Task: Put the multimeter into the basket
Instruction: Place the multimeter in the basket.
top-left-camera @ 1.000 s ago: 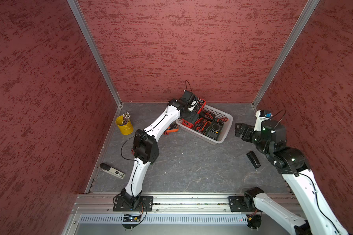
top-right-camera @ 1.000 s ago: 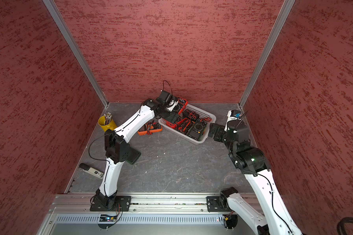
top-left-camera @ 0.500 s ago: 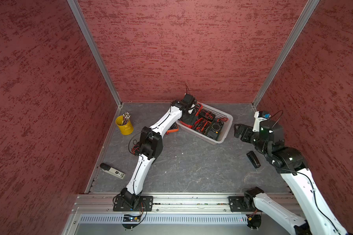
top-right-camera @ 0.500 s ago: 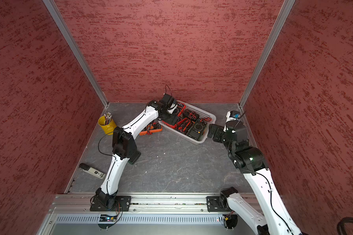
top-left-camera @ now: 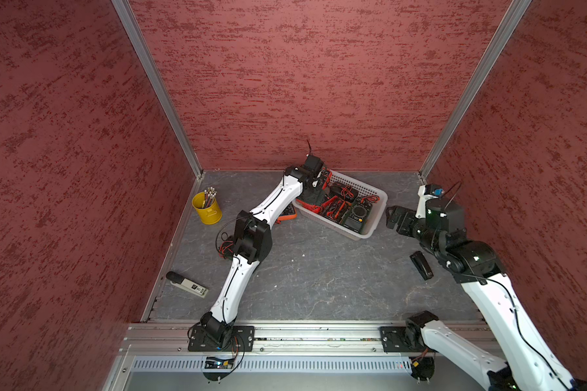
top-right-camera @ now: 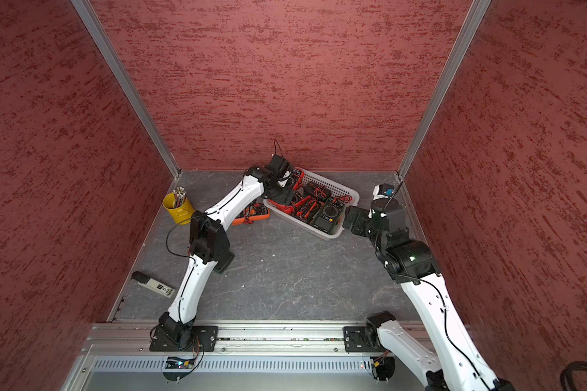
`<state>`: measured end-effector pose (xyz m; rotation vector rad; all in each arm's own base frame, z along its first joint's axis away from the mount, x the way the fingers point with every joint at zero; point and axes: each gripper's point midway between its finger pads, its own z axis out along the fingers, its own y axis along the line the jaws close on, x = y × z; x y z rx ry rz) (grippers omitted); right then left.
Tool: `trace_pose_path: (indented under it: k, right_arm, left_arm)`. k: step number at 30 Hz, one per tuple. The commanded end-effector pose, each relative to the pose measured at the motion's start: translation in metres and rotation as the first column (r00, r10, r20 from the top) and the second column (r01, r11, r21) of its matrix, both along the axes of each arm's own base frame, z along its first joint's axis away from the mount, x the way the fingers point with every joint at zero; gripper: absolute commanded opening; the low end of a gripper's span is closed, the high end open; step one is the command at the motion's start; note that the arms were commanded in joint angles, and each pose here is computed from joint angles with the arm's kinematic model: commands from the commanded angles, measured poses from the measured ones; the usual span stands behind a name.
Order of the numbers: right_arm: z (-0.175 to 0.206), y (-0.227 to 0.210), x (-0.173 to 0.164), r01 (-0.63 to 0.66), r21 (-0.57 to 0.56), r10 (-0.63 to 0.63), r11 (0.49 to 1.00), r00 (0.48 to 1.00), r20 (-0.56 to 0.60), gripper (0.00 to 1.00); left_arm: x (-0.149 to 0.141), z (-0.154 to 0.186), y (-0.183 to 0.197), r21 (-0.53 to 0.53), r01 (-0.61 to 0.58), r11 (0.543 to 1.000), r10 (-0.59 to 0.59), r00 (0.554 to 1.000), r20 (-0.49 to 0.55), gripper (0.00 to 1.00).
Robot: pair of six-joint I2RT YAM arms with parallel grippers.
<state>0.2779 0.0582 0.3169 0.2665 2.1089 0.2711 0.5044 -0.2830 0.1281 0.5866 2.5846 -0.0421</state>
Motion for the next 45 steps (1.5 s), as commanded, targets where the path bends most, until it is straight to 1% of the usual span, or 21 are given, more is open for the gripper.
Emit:
trace_pose_path:
  k: [1,8,11,14,17,19,22,23,25,26,28,30,32,40,45]
  right_arm:
    - [0.002,0.003,0.003,-0.005,0.022,0.005,1.0,1.0,0.017,0.99]
    - [0.001,0.003,0.004,-0.002,0.022,0.002,1.0,1.0,0.013,0.99]
    - [-0.001,0.004,0.005,-0.002,0.022,0.002,1.0,1.0,0.007,0.99]
    - [-0.001,0.006,0.006,-0.009,0.027,0.009,1.0,1.0,0.002,0.99]
    - [-0.001,0.006,0.006,-0.008,0.03,0.008,1.0,1.0,0.005,0.99]
    - [-0.001,0.005,0.005,-0.007,0.031,0.007,0.999,1.0,0.005,0.99]
    - [0.0,0.005,0.005,-0.006,0.033,0.005,0.999,1.0,0.009,0.99]
    - [-0.001,0.005,0.005,-0.005,0.033,0.005,0.999,1.0,0.007,0.99]
    - [-0.001,0.005,0.005,-0.006,0.034,0.006,0.999,1.0,0.006,0.99]
    - [-0.001,0.005,0.005,-0.006,0.034,0.006,0.999,1.0,0.004,0.99]
    - [-0.002,0.006,0.005,-0.007,0.036,0.007,0.999,1.0,0.001,0.99]
    - [-0.003,0.006,0.005,-0.007,0.034,0.007,0.999,1.0,-0.001,0.99]
    - [-0.003,0.006,0.005,-0.008,0.035,0.008,0.999,1.0,0.0,0.99]
    - [-0.003,0.006,0.004,-0.008,0.039,0.008,0.999,1.0,0.0,0.99]
    - [-0.004,0.006,0.004,-0.007,0.037,0.007,0.999,1.0,-0.002,0.99]
  left_arm:
    - [0.006,-0.015,0.012,0.068,-0.046,0.997,0.047,0.999,-0.001,0.0]
    - [0.006,-0.029,0.02,0.115,-0.063,0.991,0.065,0.998,-0.02,0.0]
    - [0.002,-0.034,0.017,0.12,-0.039,0.992,0.044,0.998,-0.042,0.0]
    - [-0.007,-0.042,0.013,0.134,0.011,0.991,0.0,0.997,-0.081,0.06]
    - [-0.015,-0.047,0.01,0.161,0.053,0.986,-0.037,0.994,-0.105,0.08]
    - [-0.018,-0.049,0.009,0.165,0.067,0.984,-0.049,0.992,-0.114,0.12]
    - [-0.021,-0.05,0.004,0.157,0.086,0.984,-0.067,0.99,-0.124,0.26]
    - [-0.023,-0.049,0.001,0.149,0.093,0.984,-0.074,0.989,-0.127,0.35]
    - [-0.026,-0.047,-0.002,0.138,0.104,0.985,-0.086,0.988,-0.13,0.6]
    - [-0.027,-0.044,-0.005,0.133,0.109,0.985,-0.092,0.987,-0.128,0.69]
    - [-0.029,-0.04,-0.006,0.133,0.11,0.985,-0.094,0.988,-0.123,0.85]
    - [-0.03,-0.035,-0.005,0.133,0.105,0.986,-0.09,0.989,-0.117,0.94]
    - [-0.03,-0.028,-0.004,0.128,0.096,0.987,-0.083,0.991,-0.107,1.0]
    - [-0.036,0.012,0.006,0.129,0.056,0.99,-0.05,0.998,-0.046,1.0]
    - [-0.048,0.039,0.013,0.104,0.057,0.993,-0.056,0.998,-0.009,1.0]
